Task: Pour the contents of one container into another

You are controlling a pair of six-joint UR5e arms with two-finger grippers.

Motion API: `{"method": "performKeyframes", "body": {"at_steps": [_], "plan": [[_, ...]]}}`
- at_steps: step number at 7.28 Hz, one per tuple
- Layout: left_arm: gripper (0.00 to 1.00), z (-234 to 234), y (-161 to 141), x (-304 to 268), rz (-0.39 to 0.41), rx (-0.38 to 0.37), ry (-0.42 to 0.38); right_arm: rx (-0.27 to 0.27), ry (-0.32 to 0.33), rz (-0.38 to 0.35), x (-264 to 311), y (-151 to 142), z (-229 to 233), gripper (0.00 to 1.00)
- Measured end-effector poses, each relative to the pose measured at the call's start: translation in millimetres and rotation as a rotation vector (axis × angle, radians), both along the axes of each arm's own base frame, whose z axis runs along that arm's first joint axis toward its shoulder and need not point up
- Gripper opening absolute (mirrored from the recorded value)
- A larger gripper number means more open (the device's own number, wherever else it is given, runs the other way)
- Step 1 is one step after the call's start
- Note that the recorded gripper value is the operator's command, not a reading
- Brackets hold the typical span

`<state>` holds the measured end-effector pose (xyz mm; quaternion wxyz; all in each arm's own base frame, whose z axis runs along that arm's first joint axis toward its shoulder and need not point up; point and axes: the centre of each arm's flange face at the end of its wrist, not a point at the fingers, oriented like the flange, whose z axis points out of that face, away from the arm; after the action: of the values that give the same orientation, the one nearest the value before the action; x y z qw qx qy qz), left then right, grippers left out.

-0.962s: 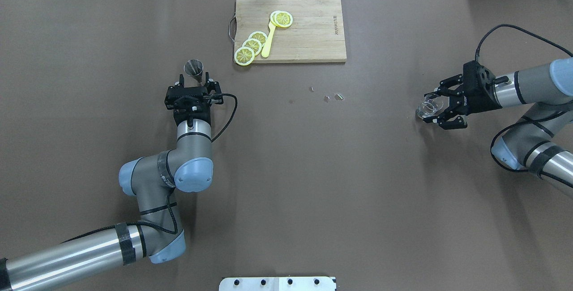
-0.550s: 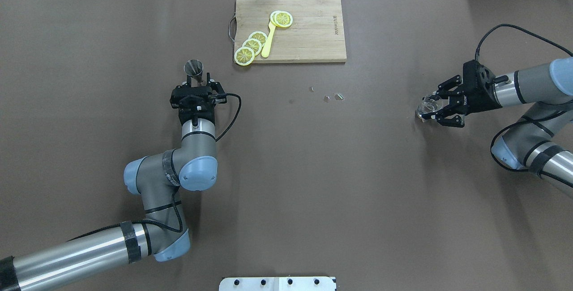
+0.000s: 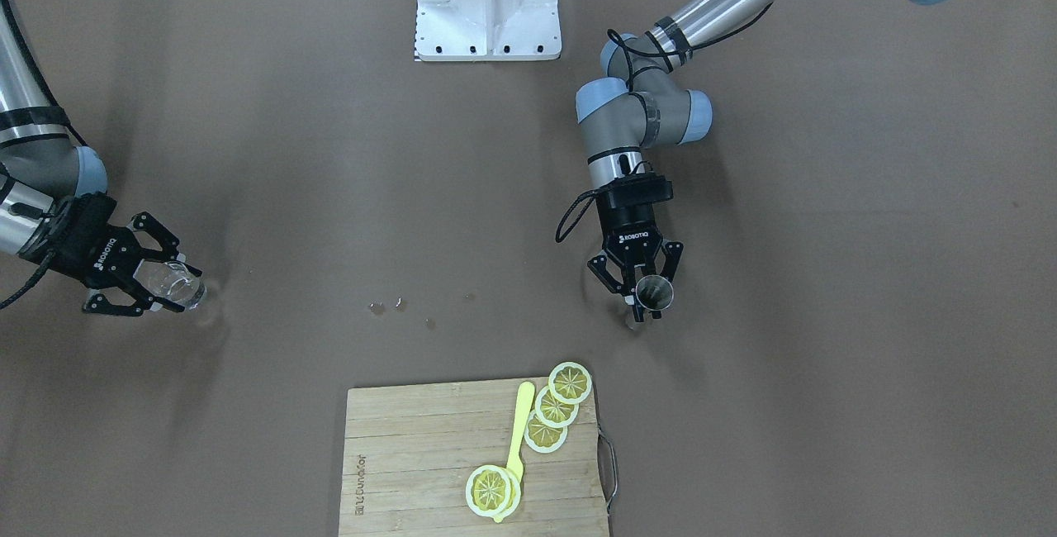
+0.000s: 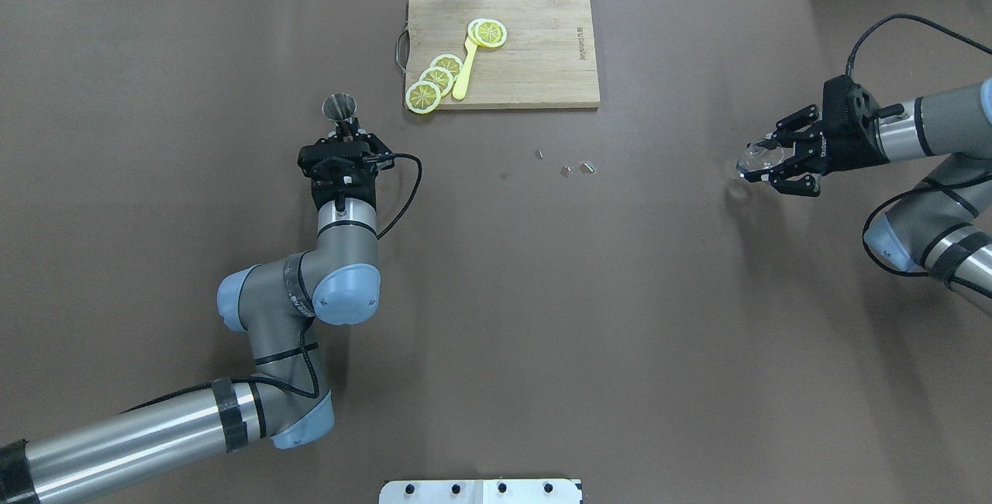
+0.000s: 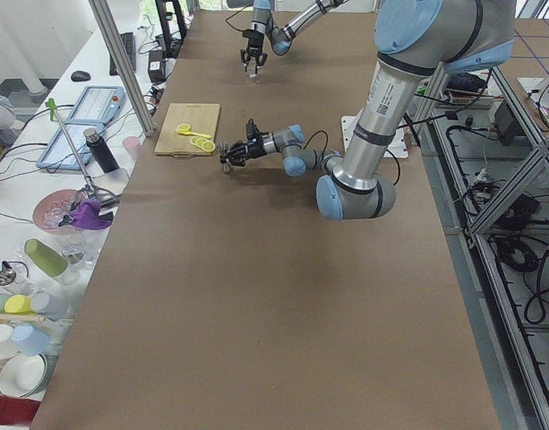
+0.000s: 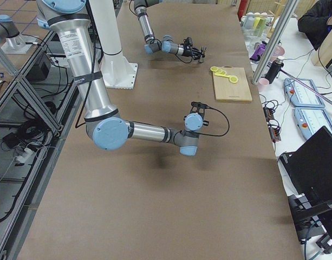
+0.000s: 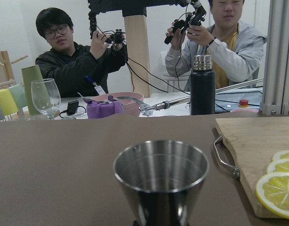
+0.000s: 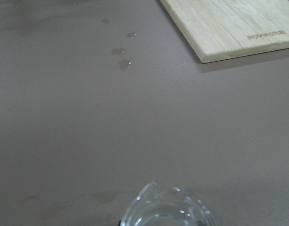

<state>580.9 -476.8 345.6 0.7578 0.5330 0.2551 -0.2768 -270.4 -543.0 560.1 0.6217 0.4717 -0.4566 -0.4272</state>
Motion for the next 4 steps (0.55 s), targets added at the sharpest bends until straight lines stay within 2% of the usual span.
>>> {"method": "performKeyframes", "body": {"at_steps": [2, 4], "plan": [[0.00, -38, 0, -4, 0.011, 0.031, 0.019, -0.013, 0.008, 0.015, 6, -9, -10, 0.00], [0.00, -64, 4, -6, 0.043, 0.062, -0.033, -0.009, 0.006, 0.030, 5, -25, -30, 0.00]]}}
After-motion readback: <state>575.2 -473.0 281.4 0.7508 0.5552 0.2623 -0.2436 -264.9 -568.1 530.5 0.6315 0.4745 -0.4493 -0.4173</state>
